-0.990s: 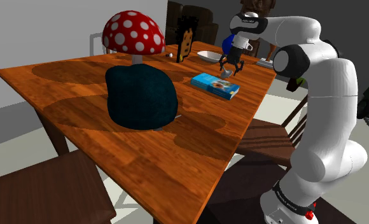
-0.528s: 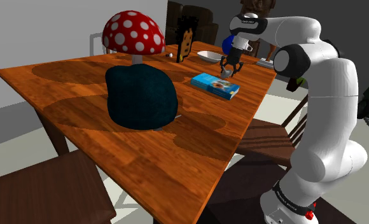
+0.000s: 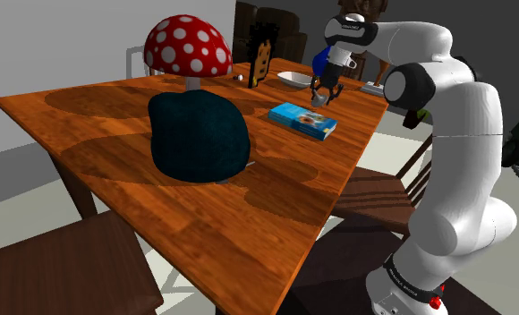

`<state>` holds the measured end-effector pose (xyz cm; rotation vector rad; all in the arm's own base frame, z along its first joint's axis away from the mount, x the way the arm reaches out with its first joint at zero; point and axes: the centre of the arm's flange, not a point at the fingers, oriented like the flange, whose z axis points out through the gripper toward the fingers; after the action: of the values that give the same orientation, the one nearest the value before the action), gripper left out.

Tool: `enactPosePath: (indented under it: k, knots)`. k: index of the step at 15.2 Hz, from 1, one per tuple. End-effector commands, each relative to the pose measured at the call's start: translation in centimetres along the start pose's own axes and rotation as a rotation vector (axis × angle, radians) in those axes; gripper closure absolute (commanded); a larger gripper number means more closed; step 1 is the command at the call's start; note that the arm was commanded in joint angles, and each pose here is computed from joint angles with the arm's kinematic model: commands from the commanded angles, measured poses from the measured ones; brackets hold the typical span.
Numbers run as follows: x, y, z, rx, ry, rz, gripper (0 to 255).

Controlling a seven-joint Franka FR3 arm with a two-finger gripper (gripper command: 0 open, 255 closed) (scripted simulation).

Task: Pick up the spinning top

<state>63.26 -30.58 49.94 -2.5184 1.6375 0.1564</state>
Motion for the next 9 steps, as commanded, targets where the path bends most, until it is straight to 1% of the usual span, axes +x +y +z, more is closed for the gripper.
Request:
enactPosePath:
  k: [1,9]
  knots:
    - [-0.2,0.0,-1.0,0.000,0.000,0.000,255]
    - [-0.8,-0.3,-5.2,0.000,0.000,0.000,255]
